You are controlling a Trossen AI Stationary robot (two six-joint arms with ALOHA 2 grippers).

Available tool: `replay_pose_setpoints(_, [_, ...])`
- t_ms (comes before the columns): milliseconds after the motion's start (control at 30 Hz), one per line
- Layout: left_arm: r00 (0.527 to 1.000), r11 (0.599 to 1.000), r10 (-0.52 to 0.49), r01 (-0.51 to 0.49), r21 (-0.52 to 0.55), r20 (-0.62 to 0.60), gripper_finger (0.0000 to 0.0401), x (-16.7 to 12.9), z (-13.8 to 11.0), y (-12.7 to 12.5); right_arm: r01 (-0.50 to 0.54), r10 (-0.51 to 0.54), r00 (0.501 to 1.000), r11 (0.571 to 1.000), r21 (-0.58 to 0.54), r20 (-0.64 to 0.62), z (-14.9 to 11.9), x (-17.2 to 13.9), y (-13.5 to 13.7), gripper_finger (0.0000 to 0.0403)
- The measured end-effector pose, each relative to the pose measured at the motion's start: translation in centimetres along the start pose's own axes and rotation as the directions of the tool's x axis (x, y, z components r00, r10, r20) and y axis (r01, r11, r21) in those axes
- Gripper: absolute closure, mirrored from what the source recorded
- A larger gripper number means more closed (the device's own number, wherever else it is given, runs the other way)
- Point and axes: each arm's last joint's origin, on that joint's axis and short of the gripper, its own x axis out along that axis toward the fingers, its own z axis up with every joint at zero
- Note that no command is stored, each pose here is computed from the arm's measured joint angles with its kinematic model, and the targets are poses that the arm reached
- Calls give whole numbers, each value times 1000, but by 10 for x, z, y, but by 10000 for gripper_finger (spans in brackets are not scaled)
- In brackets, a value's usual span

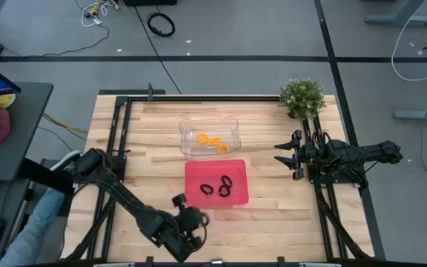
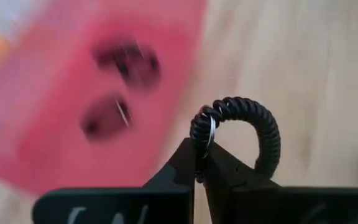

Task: Sort spring keychains
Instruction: Put the black spring keychain into the transparent bin

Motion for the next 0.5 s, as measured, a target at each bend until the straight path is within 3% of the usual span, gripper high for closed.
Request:
replay_pose_setpoints(167, [968,997,73,-71,-15,240,391,3,27,-2,0,0,1000,1000,0,0,0,0,0,204])
replay_pose_setpoints(333, [959,997,56,-69,37,278,391,7,37,-2,0,0,1000,1000,0,0,0,0,0,204])
replay_pose_setpoints(500, [947,988,106,-134,75,302,391,11,41,2,0,0,1000,1000,0,0,0,0,0,204])
